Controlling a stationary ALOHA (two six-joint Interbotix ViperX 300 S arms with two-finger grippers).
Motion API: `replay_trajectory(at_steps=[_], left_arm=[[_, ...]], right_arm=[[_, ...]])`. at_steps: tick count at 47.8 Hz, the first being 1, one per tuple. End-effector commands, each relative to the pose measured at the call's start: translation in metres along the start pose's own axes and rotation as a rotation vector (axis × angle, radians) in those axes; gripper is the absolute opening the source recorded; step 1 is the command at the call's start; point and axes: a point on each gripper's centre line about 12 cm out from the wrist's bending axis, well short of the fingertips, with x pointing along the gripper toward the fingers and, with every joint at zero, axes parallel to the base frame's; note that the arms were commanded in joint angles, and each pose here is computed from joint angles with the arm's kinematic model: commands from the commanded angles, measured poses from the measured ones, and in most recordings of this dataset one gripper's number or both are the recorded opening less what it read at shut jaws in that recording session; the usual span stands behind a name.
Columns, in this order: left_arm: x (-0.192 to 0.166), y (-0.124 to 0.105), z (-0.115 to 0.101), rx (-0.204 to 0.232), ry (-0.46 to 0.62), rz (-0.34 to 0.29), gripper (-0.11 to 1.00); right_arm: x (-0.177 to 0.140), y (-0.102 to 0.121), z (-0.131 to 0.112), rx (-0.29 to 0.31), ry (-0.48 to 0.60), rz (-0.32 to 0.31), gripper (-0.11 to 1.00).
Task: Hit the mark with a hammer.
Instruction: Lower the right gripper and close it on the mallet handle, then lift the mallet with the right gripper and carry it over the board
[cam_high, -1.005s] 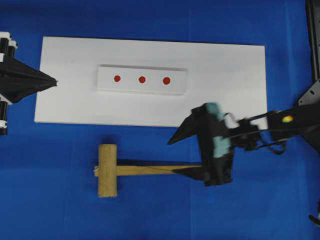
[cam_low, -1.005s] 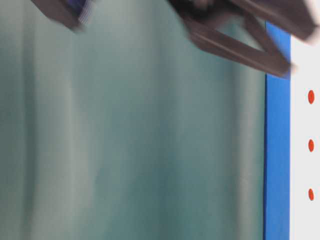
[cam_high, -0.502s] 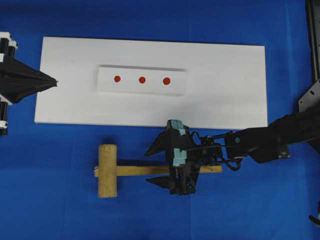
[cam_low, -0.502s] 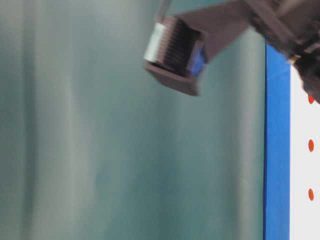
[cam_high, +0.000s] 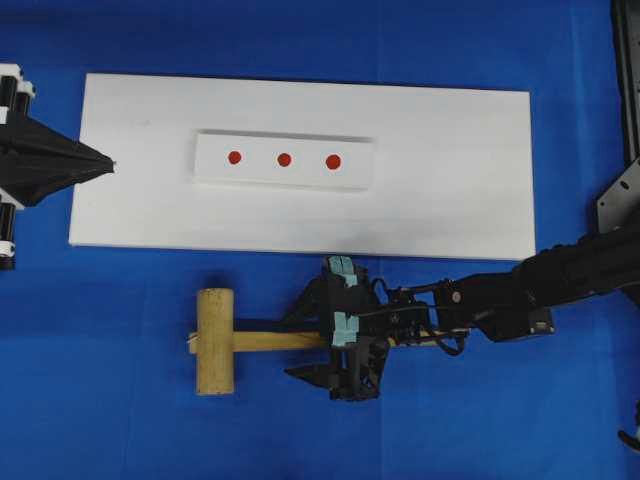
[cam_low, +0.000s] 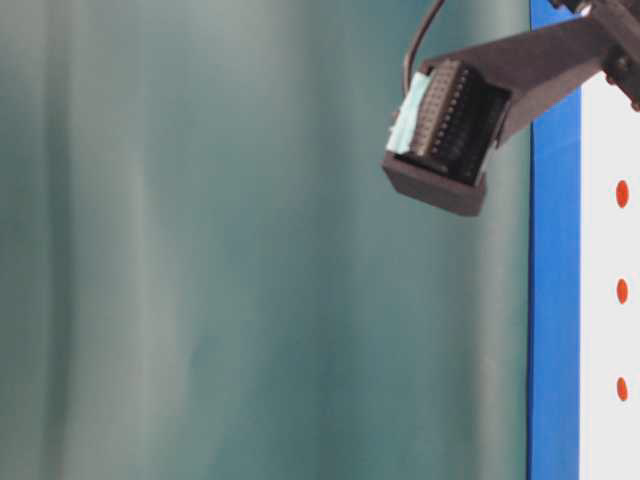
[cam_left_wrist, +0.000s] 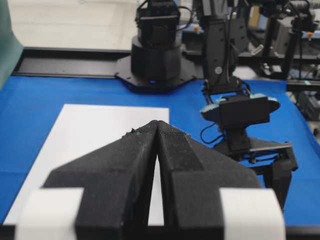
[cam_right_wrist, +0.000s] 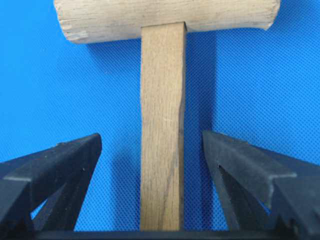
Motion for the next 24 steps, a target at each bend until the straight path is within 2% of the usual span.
replay_trajectory(at_steps=[1,9,13,24], left_arm=[[0.0024,-0.0004,0.0050,-0.003,-0.015,-0.001,0.00],[0.0019,-0.0004,0.0057,-0.003,-0.018,-0.001,0.00],[0.0016,-0.0004,0.0060,-0.003,-0.020,-0.001,0.00],[0.0012,-0.0004,0.0061,-0.003,-0.018,-0.001,0.00]], right_arm=[[-0.0016,0.0043,0.0104,0.000,-0.031,0.013,0.79],[-0.0023,0.0039,0.0095,-0.023,-0.027,0.012,0.30],[-0.0019,0.0052,0.0089,-0.030,-0.026,0.014,0.11],[-0.0066,0.0094,0.0182,-0.027,-0.049,0.025,0.10]])
